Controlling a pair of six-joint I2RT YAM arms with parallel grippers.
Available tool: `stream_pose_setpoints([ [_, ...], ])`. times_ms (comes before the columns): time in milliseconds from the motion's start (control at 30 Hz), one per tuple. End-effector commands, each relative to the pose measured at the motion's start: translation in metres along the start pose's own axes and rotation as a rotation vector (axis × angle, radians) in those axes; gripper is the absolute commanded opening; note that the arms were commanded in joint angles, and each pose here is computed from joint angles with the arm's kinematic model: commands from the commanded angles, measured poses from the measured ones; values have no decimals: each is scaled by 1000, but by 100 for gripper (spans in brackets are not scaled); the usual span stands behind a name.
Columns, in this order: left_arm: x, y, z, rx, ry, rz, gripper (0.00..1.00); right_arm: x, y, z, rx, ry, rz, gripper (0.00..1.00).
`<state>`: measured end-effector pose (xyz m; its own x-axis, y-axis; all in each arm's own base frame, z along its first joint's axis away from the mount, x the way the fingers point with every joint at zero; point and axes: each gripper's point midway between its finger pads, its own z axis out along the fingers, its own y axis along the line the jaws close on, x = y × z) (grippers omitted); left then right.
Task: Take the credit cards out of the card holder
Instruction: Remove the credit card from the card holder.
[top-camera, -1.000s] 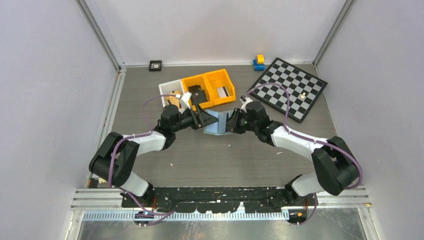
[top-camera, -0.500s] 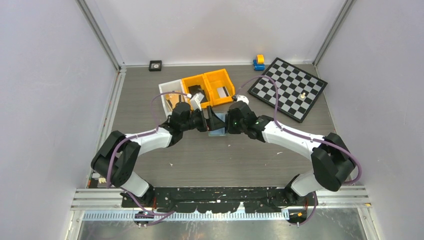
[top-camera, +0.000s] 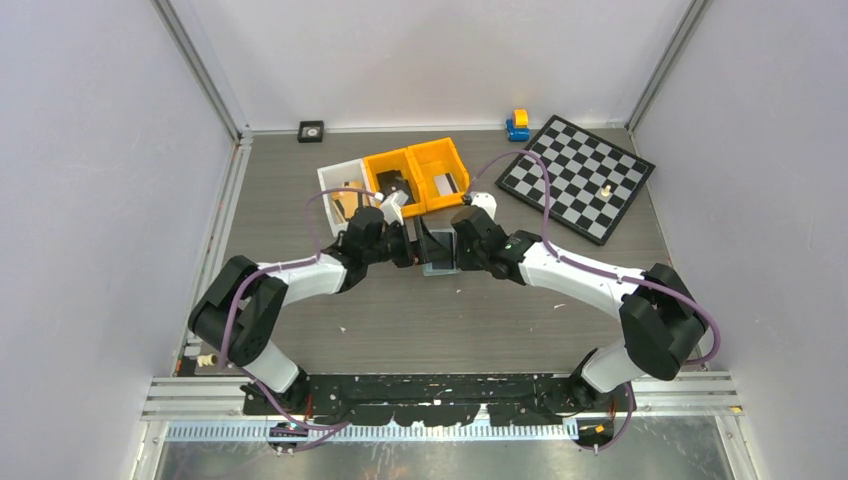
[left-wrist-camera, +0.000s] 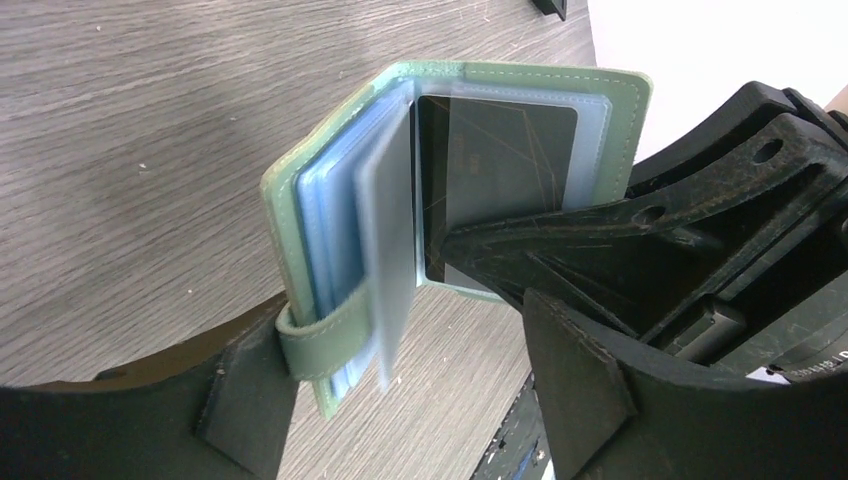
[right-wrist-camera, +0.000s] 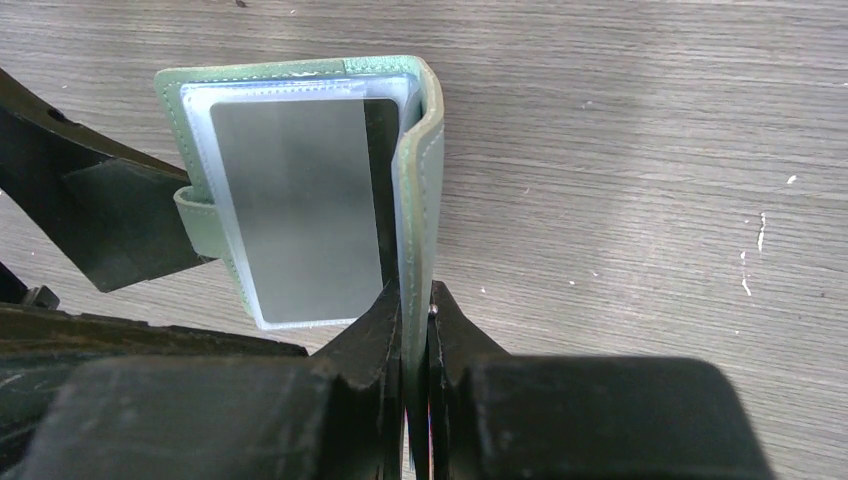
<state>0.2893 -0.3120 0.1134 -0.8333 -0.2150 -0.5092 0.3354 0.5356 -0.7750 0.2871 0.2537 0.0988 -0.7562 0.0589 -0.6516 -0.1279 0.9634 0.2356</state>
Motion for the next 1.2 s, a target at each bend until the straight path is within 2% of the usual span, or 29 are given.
stream_pose_setpoints([
  [0,-20,0,-5,9,-52,-14,75,-33,10,-12,-16,-98,9,1],
  [100,-25,3,-10,39,-72,-50,73,-33,15,-15,-50,-102,12,1],
  [333,-30,-1,-13,67,-75,-50,74,-33,32,-24,-165,-106,16,1],
  [533,-35,-4,-17,118,-87,-60,66,-39,47,-44,-294,-150,29,1],
  [700,-45,-17,-28,225,-122,-73,63,-51,47,-60,-398,-191,95,1],
  [933,-52,-41,-38,345,-148,-40,57,-60,54,-76,-626,-176,201,1],
  [1167,-51,-44,-38,362,-122,-46,60,-67,53,-82,-734,-175,271,1],
])
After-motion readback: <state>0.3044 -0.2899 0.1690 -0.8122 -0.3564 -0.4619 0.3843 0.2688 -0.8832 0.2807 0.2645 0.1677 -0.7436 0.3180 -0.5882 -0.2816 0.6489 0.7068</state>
